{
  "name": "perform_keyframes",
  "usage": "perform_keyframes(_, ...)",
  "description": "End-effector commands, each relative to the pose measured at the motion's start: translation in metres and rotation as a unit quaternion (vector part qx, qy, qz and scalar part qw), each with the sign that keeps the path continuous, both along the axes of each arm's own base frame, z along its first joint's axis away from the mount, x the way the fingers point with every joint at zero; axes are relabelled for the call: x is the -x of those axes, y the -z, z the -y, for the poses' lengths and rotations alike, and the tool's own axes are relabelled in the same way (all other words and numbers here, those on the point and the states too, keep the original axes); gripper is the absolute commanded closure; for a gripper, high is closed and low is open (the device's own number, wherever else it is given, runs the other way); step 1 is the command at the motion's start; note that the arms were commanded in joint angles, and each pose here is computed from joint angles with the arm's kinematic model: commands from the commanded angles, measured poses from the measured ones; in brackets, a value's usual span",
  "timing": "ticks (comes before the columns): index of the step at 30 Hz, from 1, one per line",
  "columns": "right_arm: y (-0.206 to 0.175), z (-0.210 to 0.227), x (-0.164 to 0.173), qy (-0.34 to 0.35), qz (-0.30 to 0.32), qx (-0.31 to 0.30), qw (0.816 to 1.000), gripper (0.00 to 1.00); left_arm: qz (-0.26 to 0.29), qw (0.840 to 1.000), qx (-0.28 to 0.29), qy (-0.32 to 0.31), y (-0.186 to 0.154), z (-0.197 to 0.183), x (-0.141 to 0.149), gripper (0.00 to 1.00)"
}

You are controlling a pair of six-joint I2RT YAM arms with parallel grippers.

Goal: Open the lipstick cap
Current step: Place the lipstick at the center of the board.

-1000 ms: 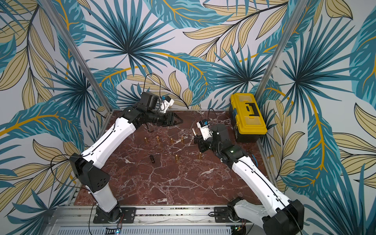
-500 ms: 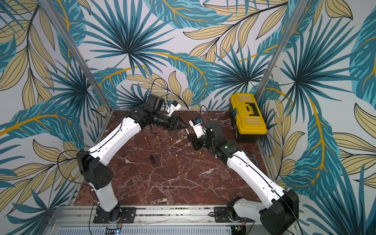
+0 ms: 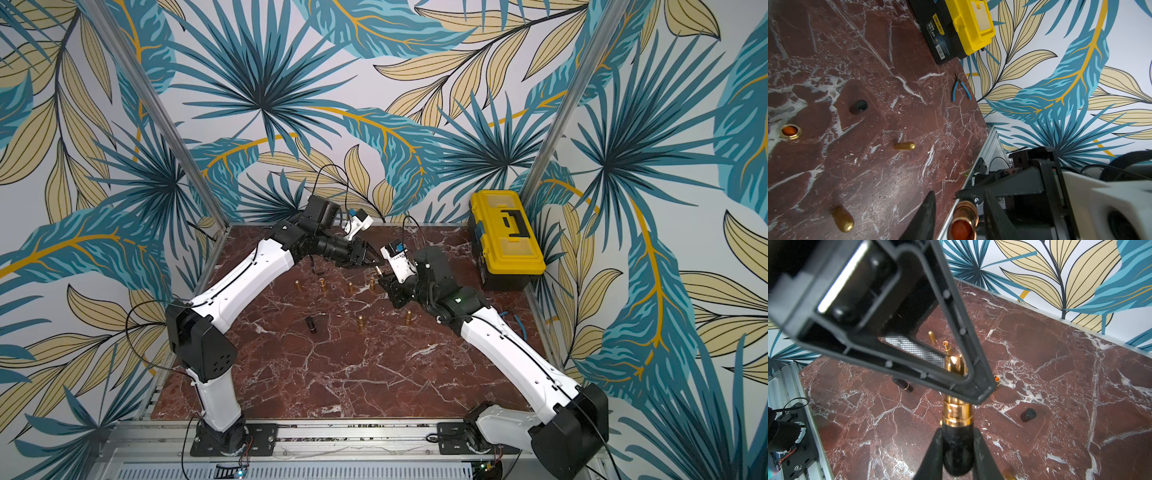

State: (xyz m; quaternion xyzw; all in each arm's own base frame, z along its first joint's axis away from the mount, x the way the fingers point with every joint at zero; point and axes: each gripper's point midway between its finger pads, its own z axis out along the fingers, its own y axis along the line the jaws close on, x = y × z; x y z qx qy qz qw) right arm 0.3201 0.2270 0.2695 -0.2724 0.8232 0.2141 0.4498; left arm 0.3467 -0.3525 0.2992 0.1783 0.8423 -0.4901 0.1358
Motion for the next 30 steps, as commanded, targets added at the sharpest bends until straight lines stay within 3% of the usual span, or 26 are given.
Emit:
perform_keyframes(1, -0.004, -0.001, -0.003, 0.001, 0.008, 0.006, 1.000, 0.82, 0.008, 1.000, 0.007, 0.011, -0.005, 0.002, 0.003, 0.63)
perform_keyframes(8, -0.004, -0.001, -0.005, 0.004, 0.008, 0.007, 1.000, 0.82, 0.010, 1.000, 0.003, 0.009, -0.003, -0.001, 0.005, 0.76)
perform_keyframes(16, -0.004, 0.001, -0.006, 0.009, 0.007, 0.012, 1.000, 0.79, 0.009, 1.000, 0.005, 0.013, -0.003, 0.000, 0.006, 0.84)
perform_keyframes(22, -0.002, 0.004, -0.007, 0.019, 0.008, 0.017, 1.000, 0.69, 0.012, 1.000, 0.008, 0.014, -0.007, 0.000, 0.007, 0.89)
perform_keyframes(25, -0.002, 0.005, -0.008, 0.022, 0.008, 0.018, 1.000, 0.55, 0.015, 1.000, 0.007, 0.011, -0.008, -0.001, 0.006, 0.89)
perform_keyframes(30, -0.004, 0.014, -0.006, 0.039, 0.015, 0.027, 0.999, 0.51, 0.031, 1.000, 0.003, -0.003, -0.014, -0.002, -0.002, 0.89)
